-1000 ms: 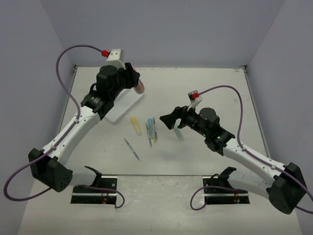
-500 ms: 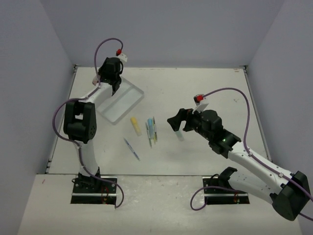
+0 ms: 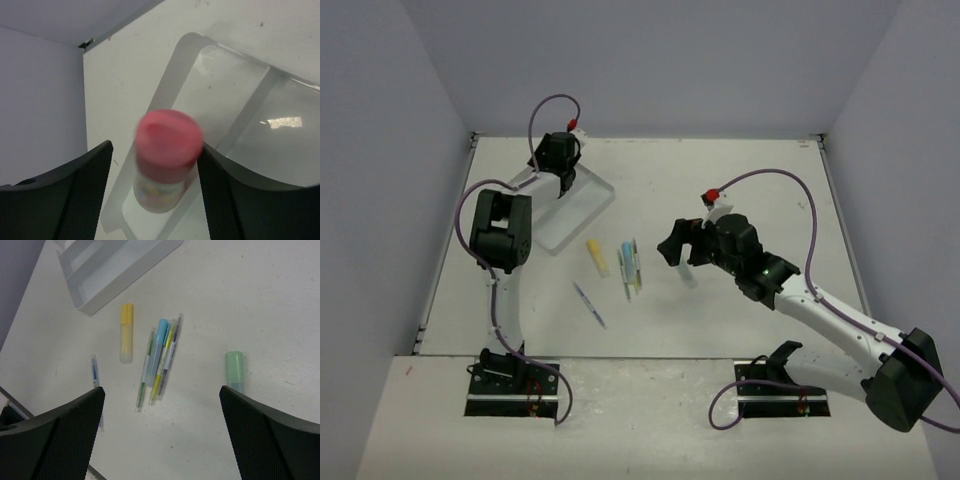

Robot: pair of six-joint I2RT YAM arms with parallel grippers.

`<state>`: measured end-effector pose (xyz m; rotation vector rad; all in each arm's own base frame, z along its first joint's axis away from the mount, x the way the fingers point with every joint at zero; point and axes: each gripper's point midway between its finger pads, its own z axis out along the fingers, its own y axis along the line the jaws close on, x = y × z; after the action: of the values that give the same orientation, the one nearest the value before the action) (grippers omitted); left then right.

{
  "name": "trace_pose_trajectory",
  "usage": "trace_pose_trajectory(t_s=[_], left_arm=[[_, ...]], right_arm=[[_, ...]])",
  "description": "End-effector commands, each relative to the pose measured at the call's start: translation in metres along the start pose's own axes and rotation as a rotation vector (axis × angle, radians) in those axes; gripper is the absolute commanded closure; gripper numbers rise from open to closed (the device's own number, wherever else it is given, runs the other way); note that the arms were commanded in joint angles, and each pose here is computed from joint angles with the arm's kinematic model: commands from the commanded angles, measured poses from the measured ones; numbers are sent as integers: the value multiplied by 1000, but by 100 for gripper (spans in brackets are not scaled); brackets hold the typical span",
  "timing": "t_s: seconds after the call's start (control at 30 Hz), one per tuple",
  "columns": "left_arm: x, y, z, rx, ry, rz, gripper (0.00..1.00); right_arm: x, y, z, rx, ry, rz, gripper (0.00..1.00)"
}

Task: Sort the stationery into containers
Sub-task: Place the stationery in the storage box, then pick up the pen from the center of the board.

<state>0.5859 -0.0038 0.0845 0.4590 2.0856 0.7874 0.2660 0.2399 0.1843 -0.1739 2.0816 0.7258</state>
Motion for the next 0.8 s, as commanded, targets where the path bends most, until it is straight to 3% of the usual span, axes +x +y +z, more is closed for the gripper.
trace_pose_trajectory(t_s=[0.0,0.1,0.2,0.27,0.37,0.43,0.5,0.63,0.7,0.77], left_arm=[[-41,29,-16,-7,-69,-171,1],[-59,35,-37,56,-106,-258,0],[-70,46,-59,84,-125,-345,0],[-76,54,-79,99,-122,-461,0],[-85,71,-119,147,-127,-680,0],[-80,55,-135,237,-99,-777,0],[-107,49,-179,432,-220,-881,0],[-103,23,-243,658,-340,-911,0],[-101,20,-260,710,-370,-924,0],[-91,6,-280,801,-399,-922,0]], right_arm=[[5,-31,15,148,146,-48,3],[10,-53,26,209,254,-38,11],[44,-79,37,300,436,-75,21],[58,-86,41,332,510,-93,30],[84,-99,50,383,605,-102,34],[94,-101,52,393,638,-117,35],[108,-107,56,418,684,-123,39],[119,-110,58,445,739,-136,52],[121,-112,57,451,756,-144,67],[121,-113,57,456,762,-150,97]])
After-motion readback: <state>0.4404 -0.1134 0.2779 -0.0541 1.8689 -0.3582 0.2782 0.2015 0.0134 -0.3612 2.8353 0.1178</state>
